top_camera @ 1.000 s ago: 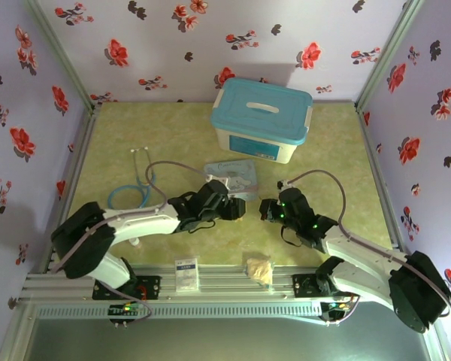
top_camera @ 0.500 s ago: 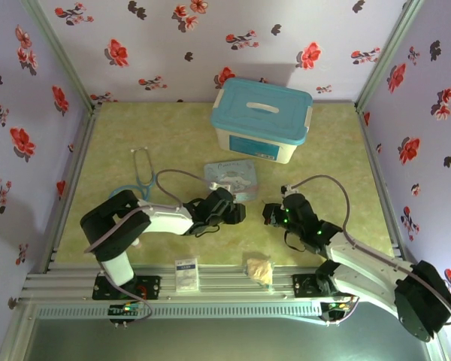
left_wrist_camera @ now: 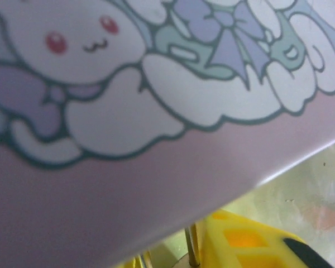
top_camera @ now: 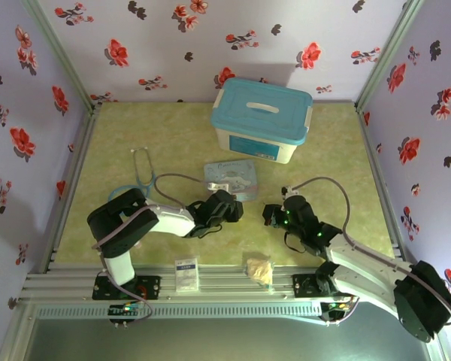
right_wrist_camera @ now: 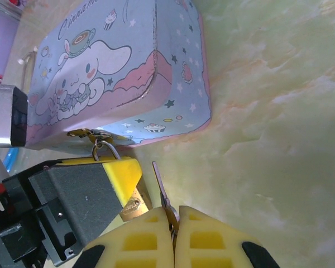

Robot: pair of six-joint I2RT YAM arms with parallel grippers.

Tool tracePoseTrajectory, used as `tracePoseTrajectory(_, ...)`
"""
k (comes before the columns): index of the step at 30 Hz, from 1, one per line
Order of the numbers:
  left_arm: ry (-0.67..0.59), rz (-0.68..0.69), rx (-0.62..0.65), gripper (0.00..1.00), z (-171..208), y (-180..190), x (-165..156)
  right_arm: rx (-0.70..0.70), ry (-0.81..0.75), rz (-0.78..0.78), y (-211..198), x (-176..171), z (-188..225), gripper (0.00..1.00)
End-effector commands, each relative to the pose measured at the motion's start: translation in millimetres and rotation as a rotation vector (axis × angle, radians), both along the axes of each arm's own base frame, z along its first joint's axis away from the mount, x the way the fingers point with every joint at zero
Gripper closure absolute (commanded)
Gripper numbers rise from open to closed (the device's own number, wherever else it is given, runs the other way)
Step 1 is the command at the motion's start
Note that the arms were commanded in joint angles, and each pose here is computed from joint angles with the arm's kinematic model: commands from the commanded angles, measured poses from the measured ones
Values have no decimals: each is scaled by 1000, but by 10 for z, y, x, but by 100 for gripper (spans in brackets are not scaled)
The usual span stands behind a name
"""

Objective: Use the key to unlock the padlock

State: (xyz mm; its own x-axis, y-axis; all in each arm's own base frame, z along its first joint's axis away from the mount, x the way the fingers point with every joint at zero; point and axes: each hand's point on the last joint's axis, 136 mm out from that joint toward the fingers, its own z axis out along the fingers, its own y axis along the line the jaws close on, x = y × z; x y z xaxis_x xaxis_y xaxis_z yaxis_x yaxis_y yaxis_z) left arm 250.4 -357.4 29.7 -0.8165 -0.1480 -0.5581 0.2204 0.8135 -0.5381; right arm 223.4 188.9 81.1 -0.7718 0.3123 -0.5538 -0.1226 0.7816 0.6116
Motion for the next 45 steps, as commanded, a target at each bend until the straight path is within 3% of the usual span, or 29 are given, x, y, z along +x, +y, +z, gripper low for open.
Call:
tracePoseTrajectory(1, 25, 20, 6, 77, -140, 41, -75, 120, -11, 28, 139, 0, -24, 100)
tracePoseTrajectory(10, 32, 32, -21, 91, -85, 25, -71, 245, 113, 217, 521, -151, -190, 100)
tracePoseTrajectory(16, 35, 63, -74, 100, 54, 11, -50, 321, 232, 182, 417, -153, -337, 100)
tracePoseTrajectory(25, 7, 148, -250, 100, 360, 46, 10, 431, 335, 260, 539, -137, -364, 100)
tracePoseTrajectory(45, -29, 281, -399, 100, 485, 179, 157, 582, 403, 330, 778, -166, -386, 100)
